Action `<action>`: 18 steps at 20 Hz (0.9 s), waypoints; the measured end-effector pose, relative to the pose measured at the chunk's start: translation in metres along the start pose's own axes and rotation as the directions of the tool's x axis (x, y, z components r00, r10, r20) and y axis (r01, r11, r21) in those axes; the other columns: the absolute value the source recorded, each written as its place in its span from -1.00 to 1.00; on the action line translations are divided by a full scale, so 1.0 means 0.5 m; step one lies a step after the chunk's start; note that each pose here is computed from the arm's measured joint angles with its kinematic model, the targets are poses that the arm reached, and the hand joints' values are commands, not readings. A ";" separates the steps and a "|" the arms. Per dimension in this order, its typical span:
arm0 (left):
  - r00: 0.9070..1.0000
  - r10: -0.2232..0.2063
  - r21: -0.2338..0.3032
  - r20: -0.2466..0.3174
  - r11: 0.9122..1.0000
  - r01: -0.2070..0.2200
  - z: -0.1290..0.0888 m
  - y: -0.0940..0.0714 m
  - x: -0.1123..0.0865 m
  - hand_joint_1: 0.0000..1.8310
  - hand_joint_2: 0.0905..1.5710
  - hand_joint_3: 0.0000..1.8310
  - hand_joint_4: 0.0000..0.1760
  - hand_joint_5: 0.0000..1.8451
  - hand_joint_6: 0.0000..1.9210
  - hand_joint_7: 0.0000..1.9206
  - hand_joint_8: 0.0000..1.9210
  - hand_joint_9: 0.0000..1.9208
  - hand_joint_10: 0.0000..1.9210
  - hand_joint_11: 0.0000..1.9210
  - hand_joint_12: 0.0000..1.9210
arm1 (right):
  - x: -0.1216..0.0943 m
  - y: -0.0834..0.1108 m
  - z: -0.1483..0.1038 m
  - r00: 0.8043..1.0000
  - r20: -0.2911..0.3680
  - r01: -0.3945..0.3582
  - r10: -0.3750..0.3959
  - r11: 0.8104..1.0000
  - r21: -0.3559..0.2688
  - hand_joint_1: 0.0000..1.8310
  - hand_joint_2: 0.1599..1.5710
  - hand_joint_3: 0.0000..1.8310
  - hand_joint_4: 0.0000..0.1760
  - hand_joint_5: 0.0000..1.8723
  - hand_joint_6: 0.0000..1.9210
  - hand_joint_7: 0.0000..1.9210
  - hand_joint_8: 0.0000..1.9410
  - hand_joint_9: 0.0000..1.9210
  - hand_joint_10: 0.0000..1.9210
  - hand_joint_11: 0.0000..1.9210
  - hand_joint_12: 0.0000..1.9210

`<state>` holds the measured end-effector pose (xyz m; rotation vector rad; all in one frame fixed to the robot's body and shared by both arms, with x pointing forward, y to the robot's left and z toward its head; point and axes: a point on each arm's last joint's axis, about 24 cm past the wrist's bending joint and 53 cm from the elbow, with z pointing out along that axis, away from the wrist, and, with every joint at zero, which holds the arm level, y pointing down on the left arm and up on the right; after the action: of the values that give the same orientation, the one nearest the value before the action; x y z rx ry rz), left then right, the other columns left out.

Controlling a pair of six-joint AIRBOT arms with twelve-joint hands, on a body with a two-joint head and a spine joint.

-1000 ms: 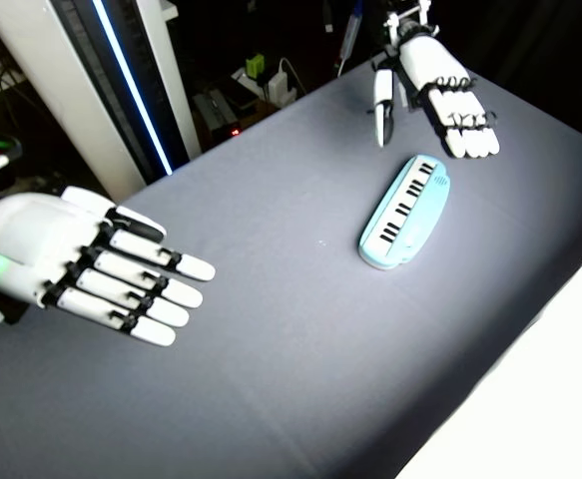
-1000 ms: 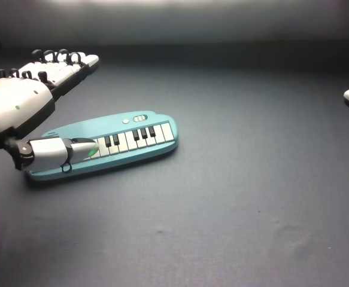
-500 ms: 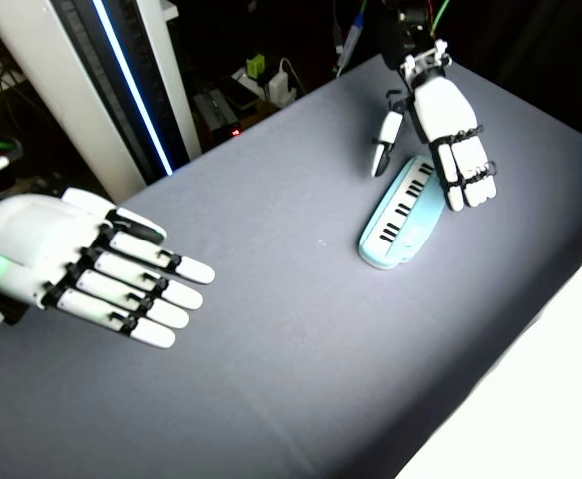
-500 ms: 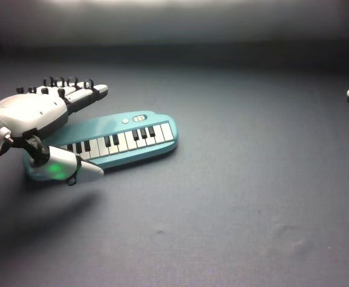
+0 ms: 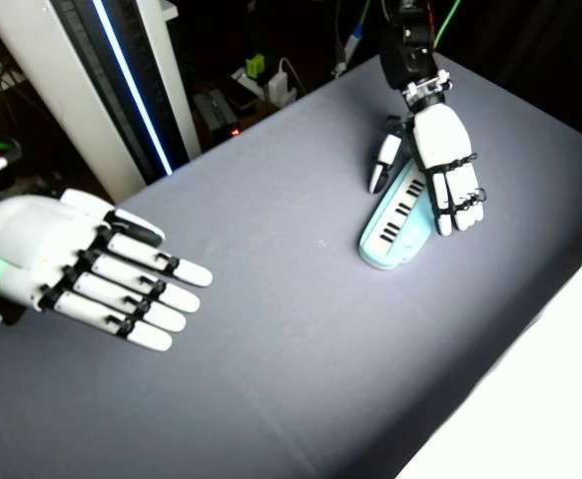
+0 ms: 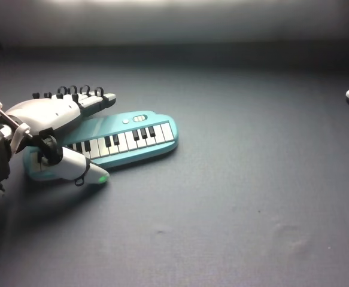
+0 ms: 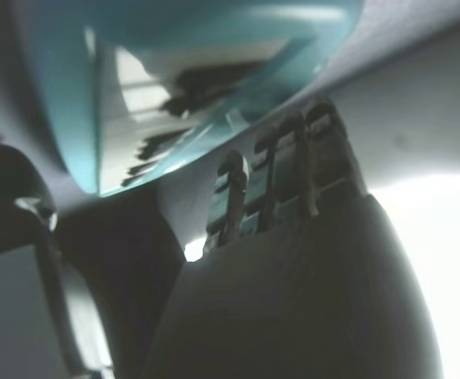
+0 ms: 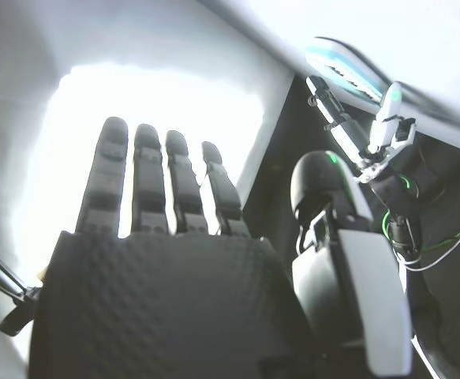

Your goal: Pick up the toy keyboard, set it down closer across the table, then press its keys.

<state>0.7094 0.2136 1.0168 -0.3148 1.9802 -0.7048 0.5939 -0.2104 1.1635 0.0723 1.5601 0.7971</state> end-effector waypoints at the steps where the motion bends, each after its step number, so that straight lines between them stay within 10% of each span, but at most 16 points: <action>1: 1.000 -0.006 -0.003 -0.001 1.000 0.006 0.004 0.002 0.002 0.17 0.22 -1.00 -0.52 -1.00 -1.00 -1.00 -1.00 -0.93 -0.98 -1.00 0.14 | 0.000 0.000 0.000 1.000 0.000 0.000 0.000 1.000 0.001 -0.78 0.72 -1.00 -0.57 -1.00 -1.00 -1.00 -1.00 -1.00 -1.00 -1.00 -1.00; 6: 1.000 -0.028 -0.011 -0.007 1.000 0.028 0.012 0.003 0.005 0.33 0.34 -1.00 -1.00 -0.62 -0.97 -0.68 -0.98 -0.57 -0.90 -0.87 0.50 | -0.001 -0.001 0.000 1.000 0.001 -0.002 0.002 1.000 0.002 -0.78 0.72 -1.00 -0.50 -1.00 -1.00 -1.00 -1.00 -1.00 -1.00 -1.00 -1.00; 9: 1.000 -0.024 -0.005 0.006 1.000 0.024 0.015 0.002 -0.003 0.43 0.39 -1.00 -1.00 -0.34 -0.87 -0.38 -0.93 -0.48 -0.10 -0.58 0.68 | -0.001 -0.001 0.000 1.000 0.002 -0.004 0.004 1.000 0.003 -0.84 0.73 -1.00 -0.49 -1.00 -1.00 -1.00 -1.00 -1.00 -1.00 -1.00 -1.00; 11: 1.000 -0.012 0.000 0.012 1.000 0.012 0.017 0.000 -0.005 0.53 0.39 -1.00 -1.00 -0.51 -0.09 -0.43 -0.43 -0.49 0.42 -0.43 0.79 | 0.000 -0.002 0.000 1.000 0.002 -0.005 0.005 1.000 0.004 -0.85 0.72 -1.00 -0.35 -1.00 -1.00 -1.00 -1.00 -1.00 -1.00 -1.00 -1.00; 12: 1.000 -0.010 0.002 0.013 1.000 0.010 0.018 -0.001 -0.004 0.28 0.59 -0.99 -1.00 -0.34 0.50 -0.40 0.37 -0.49 0.56 -0.38 0.86 | 0.000 -0.002 0.000 1.000 0.002 -0.006 0.006 1.000 0.004 -0.87 0.72 -1.00 -0.29 -1.00 -1.00 -1.00 -1.00 -1.00 -1.00 -1.00 -1.00; 13: 1.000 -0.014 0.001 0.013 1.000 0.014 0.019 -0.001 -0.004 0.37 0.66 -0.99 -1.00 -0.41 0.69 -0.47 0.58 -0.37 0.74 -0.37 0.95 | 0.000 -0.003 -0.001 1.000 0.001 -0.005 0.005 1.000 0.005 -0.87 0.72 -1.00 -0.29 -1.00 -1.00 -1.00 -1.00 -1.00 -1.00 -1.00 -1.00; 18: 1.000 -0.017 0.011 0.017 1.000 0.017 0.016 -0.008 -0.003 0.39 0.69 -1.00 -1.00 -0.45 0.71 -0.46 0.67 -0.36 0.85 -0.35 1.00 | 0.000 -0.004 -0.002 1.000 0.001 -0.005 0.005 1.000 0.007 -0.90 0.72 -1.00 -0.13 -1.00 -1.00 -1.00 -1.00 -1.00 -1.00 -1.00 -1.00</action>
<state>0.7169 0.2083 1.0174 -0.3302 1.9594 -0.7212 0.5938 -0.2124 1.1621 0.0818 1.5623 0.7952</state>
